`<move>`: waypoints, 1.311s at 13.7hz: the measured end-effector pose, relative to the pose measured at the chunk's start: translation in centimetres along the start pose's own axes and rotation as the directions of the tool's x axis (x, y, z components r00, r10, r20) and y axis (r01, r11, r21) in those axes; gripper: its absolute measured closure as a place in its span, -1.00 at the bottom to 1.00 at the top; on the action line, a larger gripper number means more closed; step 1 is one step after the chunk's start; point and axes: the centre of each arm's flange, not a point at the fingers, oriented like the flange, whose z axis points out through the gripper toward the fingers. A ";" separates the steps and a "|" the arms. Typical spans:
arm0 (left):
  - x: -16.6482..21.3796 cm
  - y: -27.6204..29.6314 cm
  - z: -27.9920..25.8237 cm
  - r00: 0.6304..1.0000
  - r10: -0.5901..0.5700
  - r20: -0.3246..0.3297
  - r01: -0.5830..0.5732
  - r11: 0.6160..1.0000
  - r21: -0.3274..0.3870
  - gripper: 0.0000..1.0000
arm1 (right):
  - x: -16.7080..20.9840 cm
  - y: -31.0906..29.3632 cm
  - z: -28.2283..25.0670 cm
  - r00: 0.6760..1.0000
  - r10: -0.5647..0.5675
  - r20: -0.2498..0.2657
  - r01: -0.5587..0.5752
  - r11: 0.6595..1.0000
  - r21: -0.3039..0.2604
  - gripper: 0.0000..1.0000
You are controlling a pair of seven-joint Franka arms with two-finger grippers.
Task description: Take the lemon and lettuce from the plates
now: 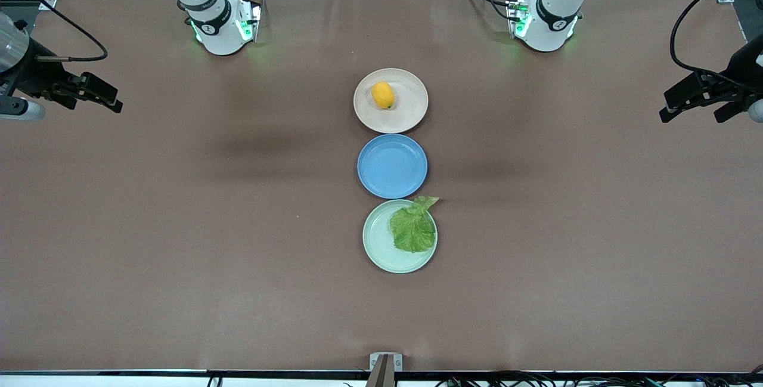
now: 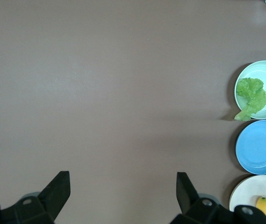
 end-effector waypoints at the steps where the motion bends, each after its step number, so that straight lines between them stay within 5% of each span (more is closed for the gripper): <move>1: 0.0 0.0 0.0 1.000 0.001 0.000 -0.001 1.000 0.000 -1.00 | 0.2 0.1 0.2 1.000 0.004 0.003 -0.004 1.000 0.002 -1.00; 11: 0.3 1.0 1.5 0.999 0.001 0.033 -0.001 1.000 -0.006 -1.00 | 0.5 0.2 0.5 1.000 0.008 0.004 -0.008 1.000 0.009 -1.00; 18: 3.1 19.6 16.9 0.990 -0.046 0.131 0.048 0.999 -0.017 -1.00 | 0.6 0.1 0.5 1.000 0.005 0.007 -0.005 1.000 0.009 -1.00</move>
